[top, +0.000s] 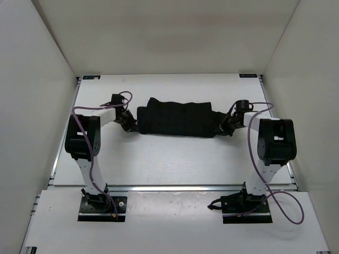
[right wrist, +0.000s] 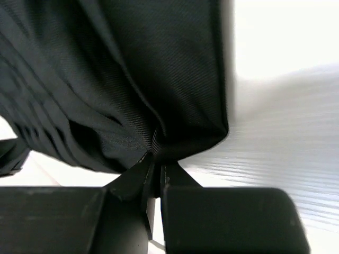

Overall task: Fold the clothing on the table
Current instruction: Fold the skirt

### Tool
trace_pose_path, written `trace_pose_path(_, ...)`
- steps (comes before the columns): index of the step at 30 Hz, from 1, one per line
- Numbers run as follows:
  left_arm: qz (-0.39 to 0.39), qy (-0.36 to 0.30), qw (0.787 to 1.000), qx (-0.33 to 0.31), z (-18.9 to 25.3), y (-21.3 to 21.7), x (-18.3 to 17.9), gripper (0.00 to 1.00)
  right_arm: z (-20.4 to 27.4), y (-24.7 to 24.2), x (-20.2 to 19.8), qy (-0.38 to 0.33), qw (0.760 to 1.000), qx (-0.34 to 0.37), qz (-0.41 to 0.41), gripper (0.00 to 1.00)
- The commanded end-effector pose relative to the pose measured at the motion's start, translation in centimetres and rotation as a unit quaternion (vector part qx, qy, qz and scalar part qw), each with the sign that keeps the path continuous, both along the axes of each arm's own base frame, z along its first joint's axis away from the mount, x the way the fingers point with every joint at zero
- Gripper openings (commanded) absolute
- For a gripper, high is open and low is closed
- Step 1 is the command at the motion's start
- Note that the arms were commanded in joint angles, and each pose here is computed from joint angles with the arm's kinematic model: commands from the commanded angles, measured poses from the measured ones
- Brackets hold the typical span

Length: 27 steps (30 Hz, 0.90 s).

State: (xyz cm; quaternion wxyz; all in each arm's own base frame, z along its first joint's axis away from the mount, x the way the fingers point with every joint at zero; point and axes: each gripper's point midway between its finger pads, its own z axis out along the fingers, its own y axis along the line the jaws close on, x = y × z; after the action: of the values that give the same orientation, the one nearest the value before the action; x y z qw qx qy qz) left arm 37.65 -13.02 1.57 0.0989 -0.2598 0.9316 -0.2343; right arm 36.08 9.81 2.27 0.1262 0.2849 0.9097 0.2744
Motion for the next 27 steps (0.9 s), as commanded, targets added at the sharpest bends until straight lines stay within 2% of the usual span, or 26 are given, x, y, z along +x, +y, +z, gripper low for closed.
trace_pose_path(1, -0.034, 0.0, 0.999, 0.021, 0.0, -1.7, -1.3, 0.0, 0.3, -3.6, 0.5, -0.006, 0.998, -0.057, 0.015, 0.0)
trace_pose_path(5, -0.057, -0.004, 0.998, 0.006, 0.2, -5.3, -3.7, 0.0, 3.0, -8.5, 0.6, 0.007, 0.979, -0.199, 0.041, 0.0)
trace_pose_path(7, -0.061, 0.001, 0.998, 0.004, -0.2, -6.5, -4.6, 0.0, 4.6, -9.1, 0.8, 0.002, 0.969, -0.241, 0.055, 0.0)
trace_pose_path(9, -0.069, -0.003, 0.998, -0.002, -0.2, -7.7, -4.8, 0.0, 7.6, -8.7, 2.3, -0.032, 0.96, -0.27, 0.066, 0.0)
trace_pose_path(13, -0.072, 0.0, 0.997, -0.005, -0.3, -8.7, -5.3, 0.0, 11.9, -1.5, 4.4, -0.106, 0.929, -0.318, 0.155, 0.0)
trace_pose_path(17, -0.065, 0.001, 0.998, -0.011, 0.2, -8.8, -5.3, 0.0, 13.0, 9.3, 4.5, -0.182, 0.909, -0.282, 0.249, 0.0)
trace_pose_path(19, -0.062, 0.001, 0.998, -0.007, 0.1, -8.4, -5.4, 0.0, 13.5, 14.5, 4.0, -0.218, 0.899, -0.24, 0.294, 0.0)
trace_pose_path(23, -0.059, 0.002, 0.998, -0.014, 0.2, -7.9, -5.5, 0.0, 11.5, 22.3, 1.7, -0.239, 0.871, -0.199, 0.38, 0.0)
trace_pose_path(27, -0.065, 0.005, 0.998, -0.017, 0.2, -7.5, -6.0, 0.0, 7.5, 26.5, -0.7, -0.219, 0.843, -0.188, 0.454, 0.0)
